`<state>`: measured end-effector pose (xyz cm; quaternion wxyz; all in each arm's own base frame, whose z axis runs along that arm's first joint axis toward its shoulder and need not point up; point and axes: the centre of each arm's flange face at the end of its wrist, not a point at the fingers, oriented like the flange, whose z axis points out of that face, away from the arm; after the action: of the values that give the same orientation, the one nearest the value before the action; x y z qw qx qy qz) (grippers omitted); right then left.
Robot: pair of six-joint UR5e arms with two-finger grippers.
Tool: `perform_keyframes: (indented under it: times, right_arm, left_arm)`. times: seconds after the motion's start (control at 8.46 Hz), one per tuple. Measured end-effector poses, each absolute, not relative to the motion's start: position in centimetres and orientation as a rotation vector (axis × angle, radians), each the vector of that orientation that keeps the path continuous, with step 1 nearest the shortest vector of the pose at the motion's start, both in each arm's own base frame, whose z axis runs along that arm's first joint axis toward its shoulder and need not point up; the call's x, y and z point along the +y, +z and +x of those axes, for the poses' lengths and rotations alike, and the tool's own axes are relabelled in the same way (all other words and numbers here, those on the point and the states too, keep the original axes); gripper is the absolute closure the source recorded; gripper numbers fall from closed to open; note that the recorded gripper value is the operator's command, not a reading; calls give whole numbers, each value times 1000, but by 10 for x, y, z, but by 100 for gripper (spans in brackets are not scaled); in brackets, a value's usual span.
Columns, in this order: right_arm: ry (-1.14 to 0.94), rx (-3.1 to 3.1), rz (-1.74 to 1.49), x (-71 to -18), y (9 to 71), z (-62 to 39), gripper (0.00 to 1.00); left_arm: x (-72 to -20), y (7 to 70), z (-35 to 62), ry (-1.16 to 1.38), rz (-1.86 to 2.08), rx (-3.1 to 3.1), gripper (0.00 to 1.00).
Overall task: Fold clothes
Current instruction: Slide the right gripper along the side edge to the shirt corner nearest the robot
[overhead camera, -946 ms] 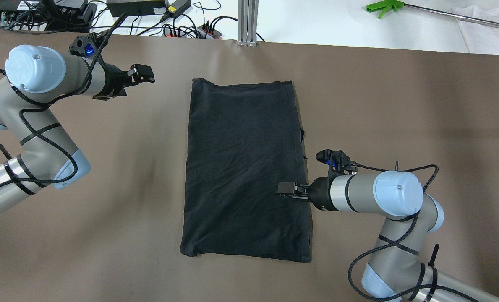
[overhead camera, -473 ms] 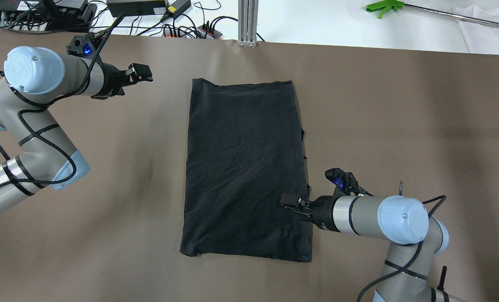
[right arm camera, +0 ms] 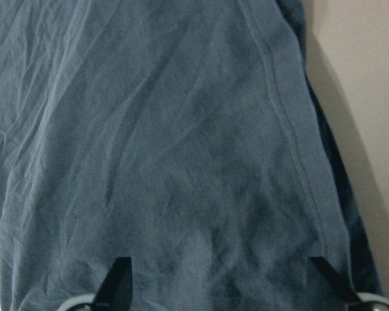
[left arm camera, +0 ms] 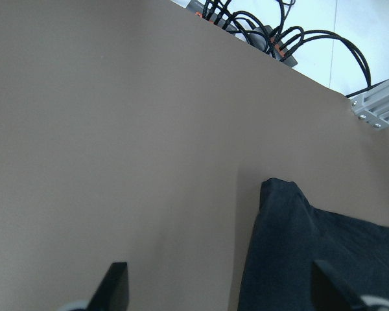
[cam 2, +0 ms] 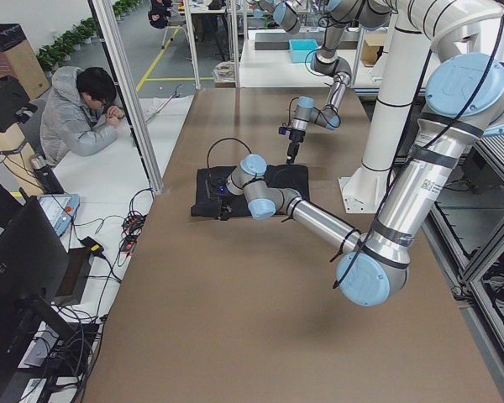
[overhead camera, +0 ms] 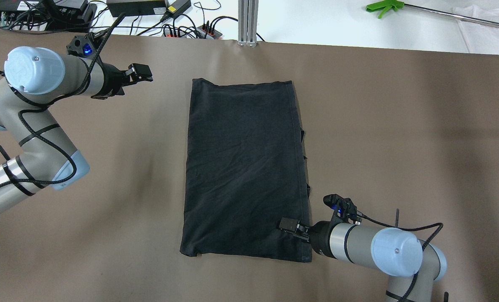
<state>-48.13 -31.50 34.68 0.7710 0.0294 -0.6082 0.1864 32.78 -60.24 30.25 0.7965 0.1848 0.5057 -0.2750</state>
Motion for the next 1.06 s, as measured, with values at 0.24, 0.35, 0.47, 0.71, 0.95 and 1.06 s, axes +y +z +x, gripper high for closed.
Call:
perform_keyframes:
  times: [0.24,0.35,0.47,0.71,0.95,1.06]
  right_arm:
    - [391,-1305,57,-301,347,-494,5]
    - [389,-1286,56,-297,347,-500,5]
    - [390,-1271,60,-294,348,-505,6]
    - [387,-1250,63,-292,351,-520,6]
    - [395,-1245,76,-299,346,-546,36]
    - [405,-1249,90,-304,338,-557,92]
  left_arm:
    - [-602,303,328,-587,398,1084,0]
    - [-602,304,329,-584,399,1083,0]
    - [-602,304,329,-583,399,1082,0]
    - [-602,304,329,-582,399,1081,0]
    - [-602,306,329,-583,397,1078,0]
    - [-602,308,329,-584,396,1077,0]
